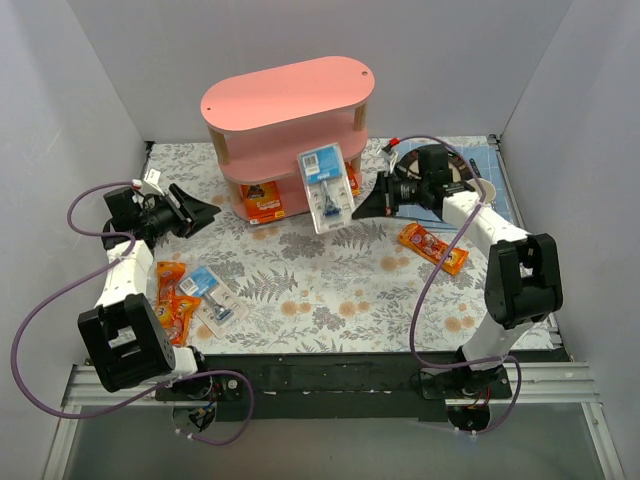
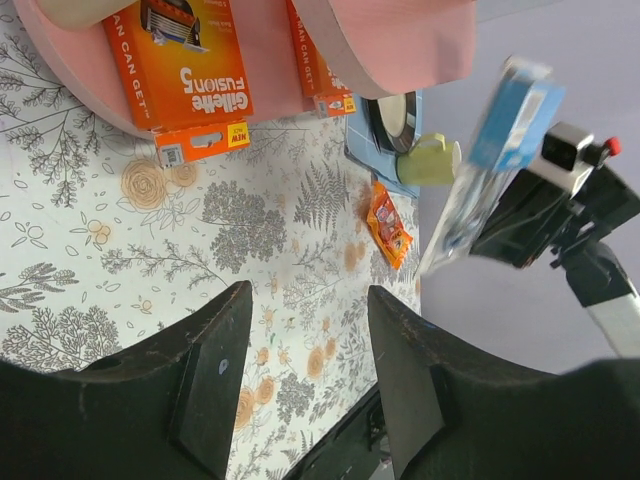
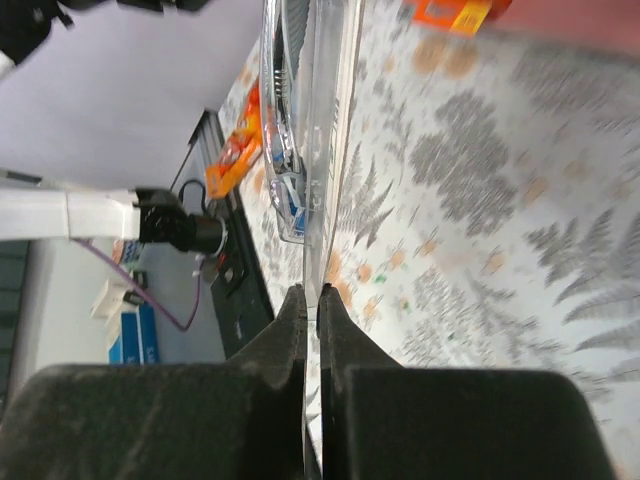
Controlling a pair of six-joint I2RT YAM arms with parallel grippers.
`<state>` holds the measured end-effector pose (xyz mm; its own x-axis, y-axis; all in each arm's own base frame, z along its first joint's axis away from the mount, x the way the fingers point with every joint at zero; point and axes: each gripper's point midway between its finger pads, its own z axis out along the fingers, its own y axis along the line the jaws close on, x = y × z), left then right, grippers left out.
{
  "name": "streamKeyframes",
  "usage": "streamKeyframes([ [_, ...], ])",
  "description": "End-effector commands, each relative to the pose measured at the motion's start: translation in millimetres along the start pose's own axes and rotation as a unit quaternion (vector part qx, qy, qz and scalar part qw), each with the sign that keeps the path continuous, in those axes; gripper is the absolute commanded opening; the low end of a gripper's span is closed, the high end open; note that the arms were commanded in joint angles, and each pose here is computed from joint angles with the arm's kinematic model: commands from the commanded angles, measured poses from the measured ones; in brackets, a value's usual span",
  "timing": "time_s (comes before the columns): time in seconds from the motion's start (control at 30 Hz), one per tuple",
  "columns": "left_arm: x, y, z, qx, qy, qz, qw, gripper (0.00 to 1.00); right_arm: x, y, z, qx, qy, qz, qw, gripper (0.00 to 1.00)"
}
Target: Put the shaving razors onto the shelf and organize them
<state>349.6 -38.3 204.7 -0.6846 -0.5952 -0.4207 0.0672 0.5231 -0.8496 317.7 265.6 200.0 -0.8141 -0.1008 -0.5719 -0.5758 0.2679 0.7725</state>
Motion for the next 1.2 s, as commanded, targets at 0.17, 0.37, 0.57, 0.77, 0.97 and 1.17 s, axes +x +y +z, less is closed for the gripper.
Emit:
streamKeyframes([
  [0.17,11.0,3.7,0.2,0.016,0.02,0.001,1.0,0.49,-96.8,-12.5,-18.7,-0.001,-0.071,-0.045,0.996,0.01],
  [0.37,23.0,8.9,-1.6,0.012,0.032,-0.002,0.999,0.5,-130.7,-29.5,-13.6,0.004,-0.089,-0.048,0.995,0.01],
  [0.57,30.4,14.5,-2.7,0.005,0.041,0.001,0.999,0.5,-158.2,-47.2,-12.4,0.014,-0.109,-0.05,0.993,0.01],
  [0.77,37.2,22.5,-3.5,-0.008,0.046,0.005,0.999,0.5,-187.0,-68.8,-22.0,0.058,-0.141,-0.04,0.988,0.27],
  [0.97,39.8,27.5,-4.5,-0.017,0.047,0.009,0.999,0.5,-207.4,-82.2,-35.1,0.093,-0.169,-0.033,0.981,0.51],
  [1.17,40.8,29.4,-5.1,-0.017,0.048,0.006,0.999,0.5,-199.6,-88.0,-44.4,0.103,-0.174,-0.013,0.979,0.53],
])
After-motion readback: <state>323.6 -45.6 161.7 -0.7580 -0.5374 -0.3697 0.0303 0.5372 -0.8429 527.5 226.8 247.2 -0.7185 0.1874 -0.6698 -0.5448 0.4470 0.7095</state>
